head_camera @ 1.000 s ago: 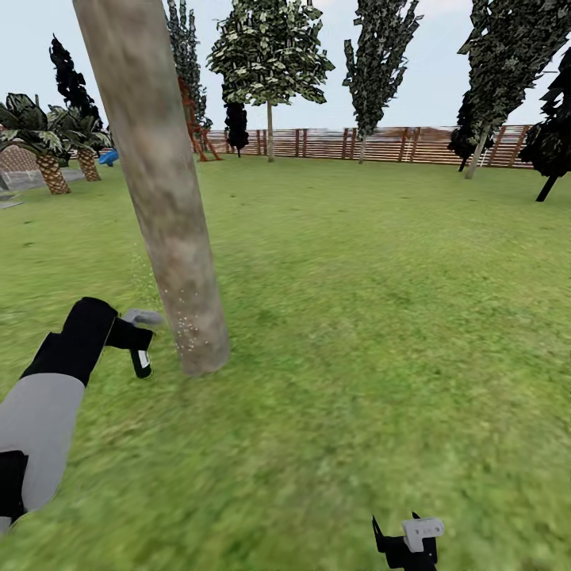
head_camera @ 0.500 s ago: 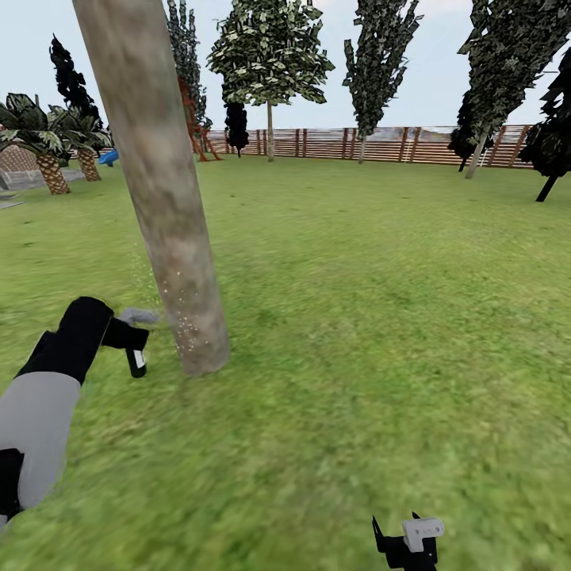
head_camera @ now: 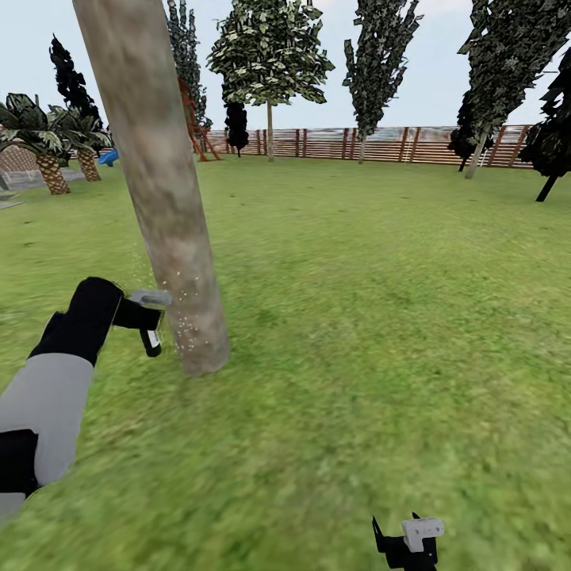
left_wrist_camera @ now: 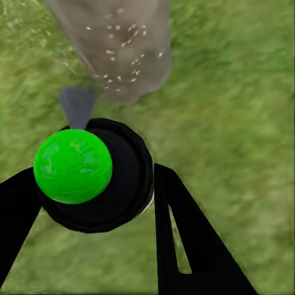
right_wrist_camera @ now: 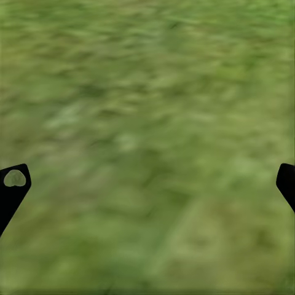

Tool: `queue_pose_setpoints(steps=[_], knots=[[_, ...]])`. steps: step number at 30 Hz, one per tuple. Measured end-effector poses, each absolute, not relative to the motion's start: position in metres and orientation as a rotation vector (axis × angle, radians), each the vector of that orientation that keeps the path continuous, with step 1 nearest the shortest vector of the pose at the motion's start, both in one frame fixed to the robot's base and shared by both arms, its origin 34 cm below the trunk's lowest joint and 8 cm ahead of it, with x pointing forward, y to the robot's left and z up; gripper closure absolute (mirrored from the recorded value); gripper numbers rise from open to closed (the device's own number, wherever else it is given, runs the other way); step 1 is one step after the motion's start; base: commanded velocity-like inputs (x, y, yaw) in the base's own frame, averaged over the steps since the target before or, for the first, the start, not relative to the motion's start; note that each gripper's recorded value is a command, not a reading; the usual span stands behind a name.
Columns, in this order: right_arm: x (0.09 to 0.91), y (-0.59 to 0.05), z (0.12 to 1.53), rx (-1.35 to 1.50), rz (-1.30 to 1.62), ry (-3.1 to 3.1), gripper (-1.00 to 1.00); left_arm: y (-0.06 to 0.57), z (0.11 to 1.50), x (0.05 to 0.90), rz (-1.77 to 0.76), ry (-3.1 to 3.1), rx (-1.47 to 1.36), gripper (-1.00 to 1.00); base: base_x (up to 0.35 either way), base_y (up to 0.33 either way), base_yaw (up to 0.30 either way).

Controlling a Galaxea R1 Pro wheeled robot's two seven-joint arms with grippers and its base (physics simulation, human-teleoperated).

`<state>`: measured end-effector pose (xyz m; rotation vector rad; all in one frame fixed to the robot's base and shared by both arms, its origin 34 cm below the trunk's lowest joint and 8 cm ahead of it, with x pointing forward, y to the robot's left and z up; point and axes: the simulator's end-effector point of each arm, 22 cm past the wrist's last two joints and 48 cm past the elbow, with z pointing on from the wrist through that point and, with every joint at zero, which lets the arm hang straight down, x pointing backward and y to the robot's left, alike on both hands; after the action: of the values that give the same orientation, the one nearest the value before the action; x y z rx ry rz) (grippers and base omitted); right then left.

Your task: In the garden, pick up the pesticide atomizer on the floor and spray pesticide onto both trees until each tree trunk is fully covered.

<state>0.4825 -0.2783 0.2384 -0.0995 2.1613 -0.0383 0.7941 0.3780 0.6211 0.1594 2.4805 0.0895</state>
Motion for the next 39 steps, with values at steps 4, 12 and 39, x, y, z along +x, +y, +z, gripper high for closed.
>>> queue_pose_setpoints(steps=[4, 12, 39], knots=[[0.482, -0.278, 0.238, -0.099, -0.039, 2.162, -1.00, 0.395, 0.625, 0.791, 0.101, 2.480, 0.131, 1.00, 0.000, 0.000, 0.000], [0.483, -0.278, 0.238, -0.099, -0.038, 2.161, -1.00, 0.336, 0.663, 0.818, 0.024, 2.407, 0.197, 1.00, 0.000, 0.000, 0.000], [0.482, -0.278, 0.238, -0.099, -0.039, 2.162, -1.00, 0.396, 0.639, 0.798, 0.107, 2.466, 0.131, 1.00, 0.000, 0.000, 0.000]])
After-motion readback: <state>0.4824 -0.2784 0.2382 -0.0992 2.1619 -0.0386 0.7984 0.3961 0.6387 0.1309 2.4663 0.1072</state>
